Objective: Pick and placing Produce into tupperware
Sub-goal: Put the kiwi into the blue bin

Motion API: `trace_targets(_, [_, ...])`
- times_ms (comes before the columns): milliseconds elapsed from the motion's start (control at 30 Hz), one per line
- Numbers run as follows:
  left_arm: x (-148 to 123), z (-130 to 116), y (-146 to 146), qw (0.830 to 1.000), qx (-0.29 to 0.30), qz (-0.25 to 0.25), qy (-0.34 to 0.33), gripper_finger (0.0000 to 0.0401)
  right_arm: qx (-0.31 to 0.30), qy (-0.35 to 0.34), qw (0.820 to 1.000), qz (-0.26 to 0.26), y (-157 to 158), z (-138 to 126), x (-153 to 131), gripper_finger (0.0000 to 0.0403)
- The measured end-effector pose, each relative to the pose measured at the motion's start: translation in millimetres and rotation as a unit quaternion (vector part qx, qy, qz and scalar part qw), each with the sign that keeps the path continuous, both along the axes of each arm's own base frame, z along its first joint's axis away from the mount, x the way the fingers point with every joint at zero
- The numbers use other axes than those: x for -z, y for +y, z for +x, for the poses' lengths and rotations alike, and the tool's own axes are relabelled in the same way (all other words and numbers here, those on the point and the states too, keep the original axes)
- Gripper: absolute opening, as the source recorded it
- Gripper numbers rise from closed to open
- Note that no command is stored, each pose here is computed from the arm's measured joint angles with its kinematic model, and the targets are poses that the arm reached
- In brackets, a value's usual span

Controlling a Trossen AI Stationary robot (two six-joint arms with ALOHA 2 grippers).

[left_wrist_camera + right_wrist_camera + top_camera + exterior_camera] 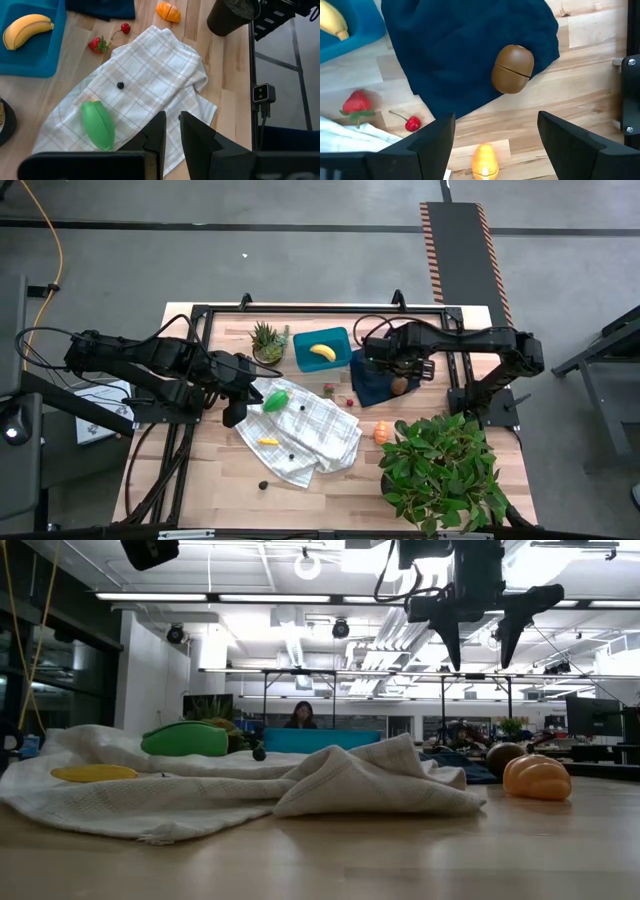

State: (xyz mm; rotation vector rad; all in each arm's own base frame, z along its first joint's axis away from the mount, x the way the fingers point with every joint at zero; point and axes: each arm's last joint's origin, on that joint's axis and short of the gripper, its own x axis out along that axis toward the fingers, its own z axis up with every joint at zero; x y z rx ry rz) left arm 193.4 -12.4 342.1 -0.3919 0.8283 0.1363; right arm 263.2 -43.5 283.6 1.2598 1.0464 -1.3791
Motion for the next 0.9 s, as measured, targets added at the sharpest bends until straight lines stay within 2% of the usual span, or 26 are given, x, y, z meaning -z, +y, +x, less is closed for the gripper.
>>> trace_targets(233, [0, 0, 0, 1.0, 0.0, 0.0, 0.0, 0.0046, 0.009, -0.001, 1.0, 0.006, -7, -2, 2, 0.0275])
trace_targets(400, [0, 0, 0, 1.0, 0.0, 0.0, 0.0, 0.0046, 0.013, 0.003, 0.999, 0.051, -8, -8, 23, 0.0275])
trace_targets(667, [0, 0, 0, 1.0, 0.0, 0.0, 0.0, 0.0046, 0.039, -0.014, 0.996, 0.077, -5, -18, 53, 0.0275])
trace_targets(900, [0, 0, 0, 1.0, 0.0, 0.0, -0.001, 0.0046, 0.077, -0.047, 0.993, 0.075, -3, -29, 71, 0.0275])
